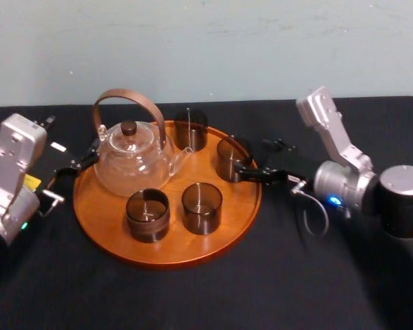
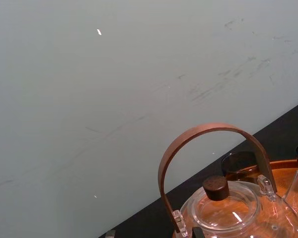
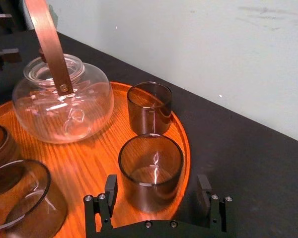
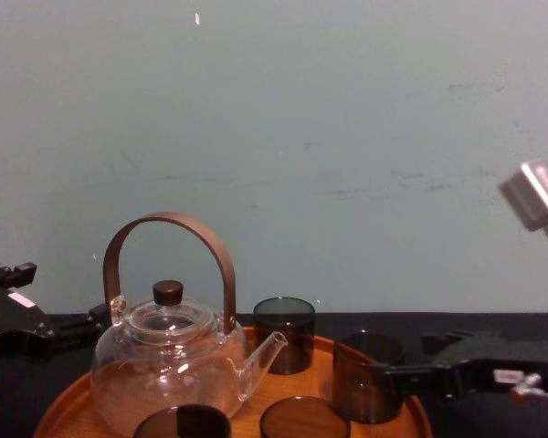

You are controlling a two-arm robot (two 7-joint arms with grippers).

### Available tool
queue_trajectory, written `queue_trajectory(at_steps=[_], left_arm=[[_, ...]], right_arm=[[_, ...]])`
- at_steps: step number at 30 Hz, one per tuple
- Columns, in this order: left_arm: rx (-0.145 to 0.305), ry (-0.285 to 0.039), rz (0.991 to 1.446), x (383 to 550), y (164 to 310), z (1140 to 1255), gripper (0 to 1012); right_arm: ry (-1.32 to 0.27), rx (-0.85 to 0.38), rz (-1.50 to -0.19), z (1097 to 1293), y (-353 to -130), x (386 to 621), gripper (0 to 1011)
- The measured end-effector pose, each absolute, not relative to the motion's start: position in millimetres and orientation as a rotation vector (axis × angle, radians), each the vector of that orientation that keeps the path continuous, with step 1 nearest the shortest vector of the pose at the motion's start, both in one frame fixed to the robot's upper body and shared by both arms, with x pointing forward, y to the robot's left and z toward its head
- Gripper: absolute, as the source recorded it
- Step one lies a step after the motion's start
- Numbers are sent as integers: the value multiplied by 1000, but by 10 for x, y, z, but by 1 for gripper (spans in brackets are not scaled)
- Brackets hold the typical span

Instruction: Pick up the glass from the table and place it on the tray.

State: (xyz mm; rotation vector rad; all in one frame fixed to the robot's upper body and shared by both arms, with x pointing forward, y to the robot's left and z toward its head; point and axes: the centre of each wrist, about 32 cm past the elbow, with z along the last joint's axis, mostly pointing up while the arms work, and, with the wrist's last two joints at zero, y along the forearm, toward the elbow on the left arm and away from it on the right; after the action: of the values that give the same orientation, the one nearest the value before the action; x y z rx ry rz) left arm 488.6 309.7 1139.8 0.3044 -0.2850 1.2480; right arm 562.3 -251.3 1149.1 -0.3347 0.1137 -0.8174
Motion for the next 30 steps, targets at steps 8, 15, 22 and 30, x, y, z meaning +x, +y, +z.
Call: queue_trajectory(at_steps=[8,15,22,30], left_arm=[[304,-285,1248,4886,3097,11398,1001],[304,-285,1248,4886,3097,11398,1001],[305,-285,1248,4886,3097,11398,1001],[304,-285,1248,4886,3097,11398,1001]], right_arm=[[94,-296,-863,11603,-2757,5343,1003],[82,-256,-930,11720,-3042,5178,1002],[88,-234,-1026,11775,-3318,5119,1002],[110,-210,-1147,11752,-3572,5135,1002]])
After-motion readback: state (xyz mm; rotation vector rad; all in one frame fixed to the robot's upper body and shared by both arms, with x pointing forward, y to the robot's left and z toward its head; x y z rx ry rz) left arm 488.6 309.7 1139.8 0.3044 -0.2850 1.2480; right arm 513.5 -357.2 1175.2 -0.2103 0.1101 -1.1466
